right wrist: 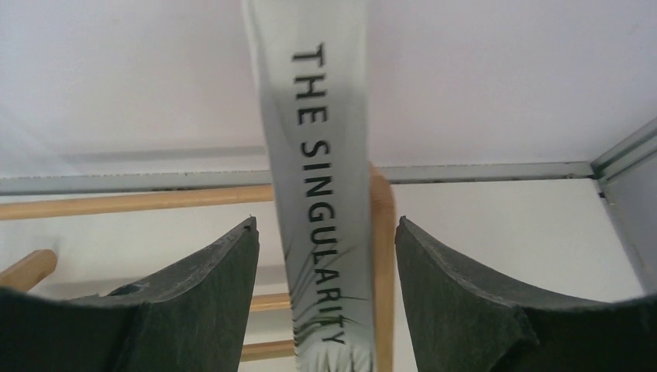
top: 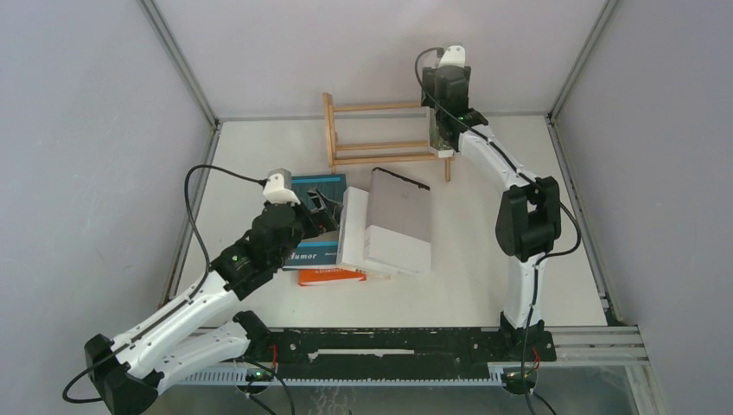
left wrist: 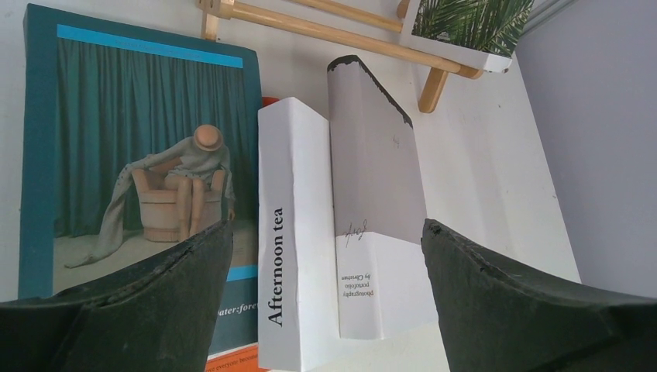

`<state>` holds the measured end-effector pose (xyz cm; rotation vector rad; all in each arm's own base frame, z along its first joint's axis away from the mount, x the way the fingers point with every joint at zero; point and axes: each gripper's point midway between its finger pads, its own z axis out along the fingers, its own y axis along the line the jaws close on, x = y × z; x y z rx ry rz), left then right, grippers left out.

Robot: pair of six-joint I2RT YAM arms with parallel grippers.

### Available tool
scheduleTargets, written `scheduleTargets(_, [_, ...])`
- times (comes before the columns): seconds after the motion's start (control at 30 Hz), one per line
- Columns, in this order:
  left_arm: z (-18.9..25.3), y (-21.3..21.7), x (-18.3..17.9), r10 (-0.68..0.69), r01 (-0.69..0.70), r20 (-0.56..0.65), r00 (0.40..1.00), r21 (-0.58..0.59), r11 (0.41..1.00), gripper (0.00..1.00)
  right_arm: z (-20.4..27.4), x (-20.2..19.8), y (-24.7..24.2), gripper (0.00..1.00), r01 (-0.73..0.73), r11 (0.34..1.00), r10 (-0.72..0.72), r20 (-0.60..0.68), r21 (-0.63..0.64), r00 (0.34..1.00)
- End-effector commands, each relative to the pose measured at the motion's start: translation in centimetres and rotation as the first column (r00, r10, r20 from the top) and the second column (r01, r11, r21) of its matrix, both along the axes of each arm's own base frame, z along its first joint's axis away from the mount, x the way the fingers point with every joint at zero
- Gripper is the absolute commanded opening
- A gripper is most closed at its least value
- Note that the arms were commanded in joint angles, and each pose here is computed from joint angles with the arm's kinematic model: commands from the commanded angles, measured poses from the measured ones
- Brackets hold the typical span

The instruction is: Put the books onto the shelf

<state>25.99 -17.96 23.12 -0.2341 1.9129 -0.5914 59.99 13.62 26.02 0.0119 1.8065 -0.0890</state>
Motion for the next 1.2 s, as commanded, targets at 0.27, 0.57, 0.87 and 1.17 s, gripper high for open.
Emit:
scheduleTargets(0.27, [1.9, 1.8, -1.2, 0.029, -0.028, 0.034, 0.999, -0.028, 0.999, 0.95, 10.9, -7.0, -2.3, 0.72, 0.065, 0.998, -0.068, 0.155, 0.025, 0.986])
scheduleTargets(0.57, [1.0, 1.4, -2.7, -0.033, 0.033, 0.005, 0.999, -0.069, 0.997, 0.95, 10.1, -16.8, 1.0, 0.73, 0.016, 1.000, -0.016, 0.006, -0.002, 1.000])
scheduleTargets(0.87, [0.0, -1.1, -3.8, -0.168, 0.164, -0.029, 0.985, -0.107, 0.981, 0.95, 1.3, -27.4, 7.6, 0.73, -0.075, 0.994, 0.094, -0.278, 0.076, 0.956])
scheduleTargets(1.17, [-1.0, -3.0, -4.3, -0.250, 0.240, -0.058, 0.967, -0.144, 0.960, 0.95, -4.3, -32.0, 12.3, 0.74, -0.064, 0.997, 0.081, -0.436, 0.052, 0.896])
